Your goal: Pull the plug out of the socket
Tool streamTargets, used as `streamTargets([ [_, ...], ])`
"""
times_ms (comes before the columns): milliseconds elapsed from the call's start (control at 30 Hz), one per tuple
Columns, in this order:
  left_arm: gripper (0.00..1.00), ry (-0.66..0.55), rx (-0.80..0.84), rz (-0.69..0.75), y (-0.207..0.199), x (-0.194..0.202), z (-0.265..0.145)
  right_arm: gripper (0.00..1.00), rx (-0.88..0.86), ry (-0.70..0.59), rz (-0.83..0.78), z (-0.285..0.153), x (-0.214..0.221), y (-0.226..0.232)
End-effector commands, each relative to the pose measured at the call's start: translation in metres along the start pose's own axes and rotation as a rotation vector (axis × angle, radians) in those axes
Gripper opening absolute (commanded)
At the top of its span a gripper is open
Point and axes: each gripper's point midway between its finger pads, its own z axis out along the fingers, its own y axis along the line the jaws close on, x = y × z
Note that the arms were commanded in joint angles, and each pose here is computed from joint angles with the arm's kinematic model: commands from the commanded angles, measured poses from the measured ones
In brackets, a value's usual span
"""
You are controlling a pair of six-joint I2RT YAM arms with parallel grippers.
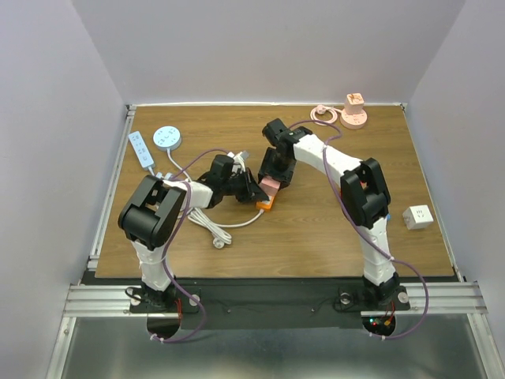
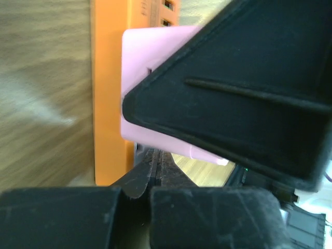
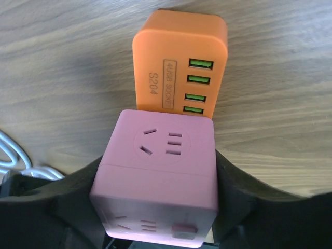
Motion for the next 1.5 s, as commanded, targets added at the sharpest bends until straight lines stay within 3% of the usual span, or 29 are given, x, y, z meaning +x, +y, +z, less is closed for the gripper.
streamTargets([
  [0, 0.00, 0.045, -0.160, -0.055, 0.052, 0.029, 0.002, 0.01, -0.088, 0.022, -0.048, -0.009, 0.010, 0.022],
  [367, 0.00, 0.073, -0.195, -0.079, 0.069, 0.040, 0.007, 0.00, -0.210, -0.021, -0.114, -0.070, 0.009, 0.042],
  [1067, 0.00, 0.138, -0.272, -0.114, 0.100, 0.068, 0.014, 0.00, -0.265, -0.091, -0.148, -0.137, -0.001, 0.057],
  [1467, 0.00, 0.134, -0.244, -0.116, 0.088, 0.064, 0.013, 0.00, -0.153, -0.064, -0.140, -0.103, -0.007, 0.022],
])
